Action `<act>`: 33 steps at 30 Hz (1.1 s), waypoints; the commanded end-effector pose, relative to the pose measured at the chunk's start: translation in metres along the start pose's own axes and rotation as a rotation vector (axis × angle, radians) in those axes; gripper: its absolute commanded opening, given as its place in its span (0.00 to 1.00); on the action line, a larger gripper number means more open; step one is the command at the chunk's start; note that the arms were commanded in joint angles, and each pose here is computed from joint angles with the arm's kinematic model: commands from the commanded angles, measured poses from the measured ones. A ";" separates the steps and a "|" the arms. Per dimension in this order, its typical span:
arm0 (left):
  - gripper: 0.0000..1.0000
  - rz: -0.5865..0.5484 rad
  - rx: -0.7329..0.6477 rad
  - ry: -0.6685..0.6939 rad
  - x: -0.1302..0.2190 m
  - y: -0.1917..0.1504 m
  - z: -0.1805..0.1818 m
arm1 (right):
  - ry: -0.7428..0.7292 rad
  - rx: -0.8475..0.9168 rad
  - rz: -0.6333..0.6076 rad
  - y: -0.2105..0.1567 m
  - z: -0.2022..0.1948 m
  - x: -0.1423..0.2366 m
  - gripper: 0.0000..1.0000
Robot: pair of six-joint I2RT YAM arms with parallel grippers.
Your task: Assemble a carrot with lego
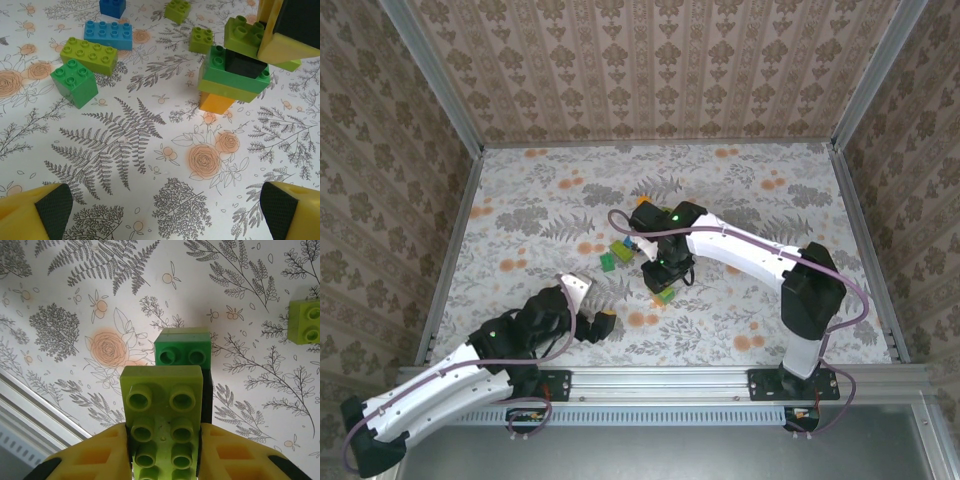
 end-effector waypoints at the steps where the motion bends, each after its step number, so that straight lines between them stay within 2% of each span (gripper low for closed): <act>1: 1.00 -0.004 -0.027 -0.014 -0.001 0.001 -0.003 | -0.041 0.023 0.018 0.001 -0.004 0.001 0.31; 12: 1.00 0.010 -0.032 -0.017 -0.004 0.000 -0.004 | -0.085 0.025 0.033 -0.001 -0.012 0.001 0.32; 33: 1.00 0.012 -0.034 -0.021 -0.005 0.000 -0.005 | -0.078 0.030 0.069 0.003 -0.010 -0.013 0.32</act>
Point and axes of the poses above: each hand's point on the last joint's axis, 136 mm out from that joint toward the fingers, its own x axis back along the fingers, its own z axis along the line the jaws close on, y = z × x, the point moved 3 cm from there along x, back along the fingers, and after that the axes turned 11 degrees about -x, right-handed, at the moved point
